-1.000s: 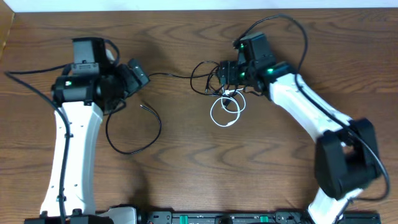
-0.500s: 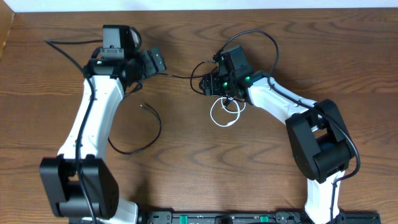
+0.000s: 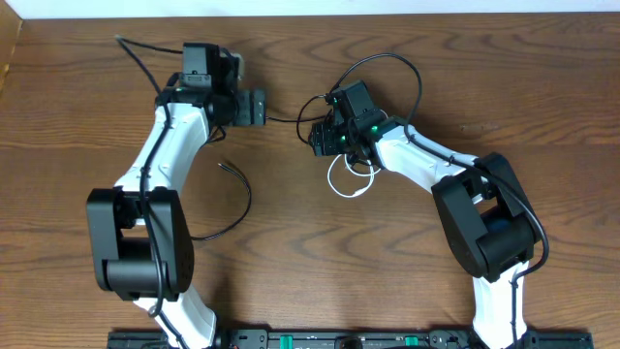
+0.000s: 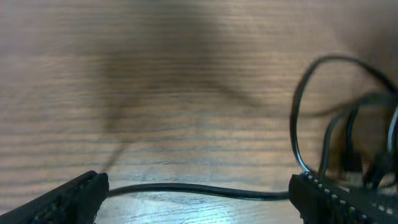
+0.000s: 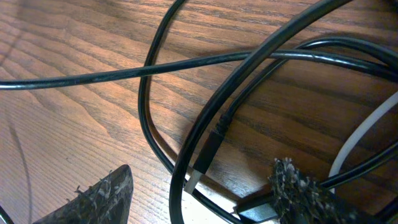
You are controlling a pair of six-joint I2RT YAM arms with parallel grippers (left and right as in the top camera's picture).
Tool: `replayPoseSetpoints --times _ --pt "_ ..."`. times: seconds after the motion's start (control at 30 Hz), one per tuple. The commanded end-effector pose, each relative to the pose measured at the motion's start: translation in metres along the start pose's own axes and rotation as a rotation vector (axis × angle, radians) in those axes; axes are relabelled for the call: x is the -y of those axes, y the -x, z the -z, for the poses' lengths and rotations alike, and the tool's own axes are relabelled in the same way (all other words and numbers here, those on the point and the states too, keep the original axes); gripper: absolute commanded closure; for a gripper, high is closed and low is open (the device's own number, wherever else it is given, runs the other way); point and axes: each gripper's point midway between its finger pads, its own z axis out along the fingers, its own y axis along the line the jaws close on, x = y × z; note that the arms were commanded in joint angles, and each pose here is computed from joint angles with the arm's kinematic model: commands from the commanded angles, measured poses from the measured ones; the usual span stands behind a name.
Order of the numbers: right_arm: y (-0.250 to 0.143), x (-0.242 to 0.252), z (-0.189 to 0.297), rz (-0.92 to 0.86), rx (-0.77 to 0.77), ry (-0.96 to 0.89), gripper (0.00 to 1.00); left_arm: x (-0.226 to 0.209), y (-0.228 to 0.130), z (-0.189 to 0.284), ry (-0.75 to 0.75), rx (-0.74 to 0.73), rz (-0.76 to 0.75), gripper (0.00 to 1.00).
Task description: Untangle cables
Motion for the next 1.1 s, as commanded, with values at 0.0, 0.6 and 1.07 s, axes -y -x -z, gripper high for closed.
replayPoseSetpoints --times 0.0,0.6,1.07 --pt "-0.005 0.003 -0.005 -0.013 -0.013 -0.022 0.32 0.015 0.011 0.007 -0.073 0.041 -0.151 0.02" --pt "-0.005 0.002 -0.005 -0.013 -0.016 -0.015 0.39 0.011 -0.022 -0.028 -0.071 -0.086 -0.245 0.15" --pt "-0.005 0.002 -0.005 -0.012 -0.015 -0.015 0.4 0.01 -0.022 -0.034 -0.07 -0.082 -0.238 0.21"
